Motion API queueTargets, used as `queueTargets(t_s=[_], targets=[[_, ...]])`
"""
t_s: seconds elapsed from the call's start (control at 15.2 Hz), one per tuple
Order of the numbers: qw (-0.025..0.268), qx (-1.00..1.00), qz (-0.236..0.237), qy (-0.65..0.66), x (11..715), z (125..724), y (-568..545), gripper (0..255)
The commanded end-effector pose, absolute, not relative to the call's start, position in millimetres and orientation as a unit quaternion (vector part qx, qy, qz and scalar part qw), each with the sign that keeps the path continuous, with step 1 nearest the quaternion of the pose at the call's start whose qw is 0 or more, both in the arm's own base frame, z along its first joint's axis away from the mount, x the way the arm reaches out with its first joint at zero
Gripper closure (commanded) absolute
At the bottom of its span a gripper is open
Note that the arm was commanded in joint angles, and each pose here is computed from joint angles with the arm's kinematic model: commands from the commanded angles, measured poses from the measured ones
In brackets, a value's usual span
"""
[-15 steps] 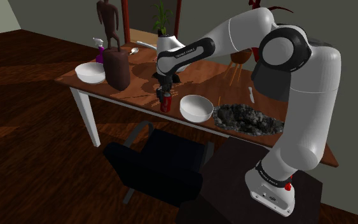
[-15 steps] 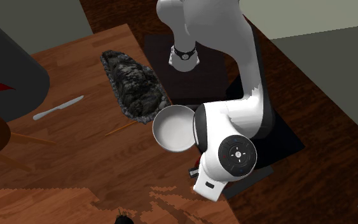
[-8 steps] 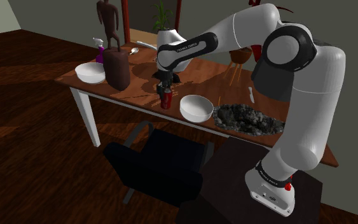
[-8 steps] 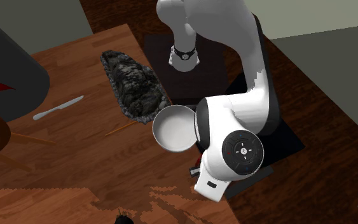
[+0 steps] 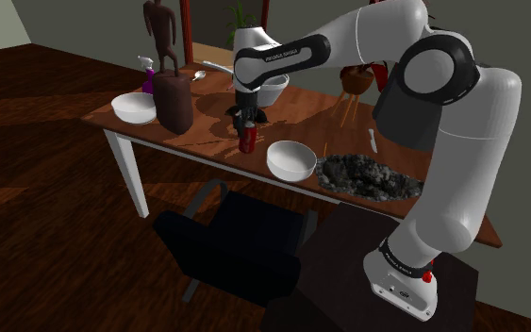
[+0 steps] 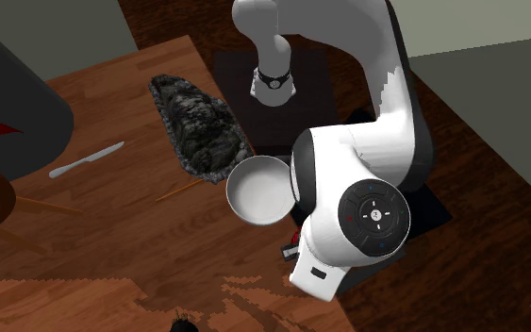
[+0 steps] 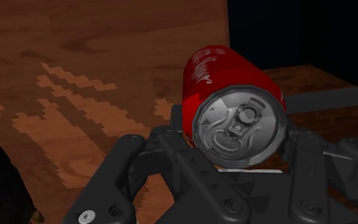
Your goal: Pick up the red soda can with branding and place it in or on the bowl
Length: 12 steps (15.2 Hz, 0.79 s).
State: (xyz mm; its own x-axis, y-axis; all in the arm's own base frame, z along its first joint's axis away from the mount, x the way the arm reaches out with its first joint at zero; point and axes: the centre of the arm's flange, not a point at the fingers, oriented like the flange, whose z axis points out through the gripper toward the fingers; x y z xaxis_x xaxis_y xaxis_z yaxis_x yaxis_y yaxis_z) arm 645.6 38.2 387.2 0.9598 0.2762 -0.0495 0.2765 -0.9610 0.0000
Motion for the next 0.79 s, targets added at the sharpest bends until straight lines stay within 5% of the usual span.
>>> queueTargets(t_s=[0.0, 0.73], targets=[[0.003, 0.990, -0.024, 0.140, 645.4, 397.5, 39.2, 255], [0.003, 0.990, -0.024, 0.140, 645.4, 455.6, 39.2, 255]])
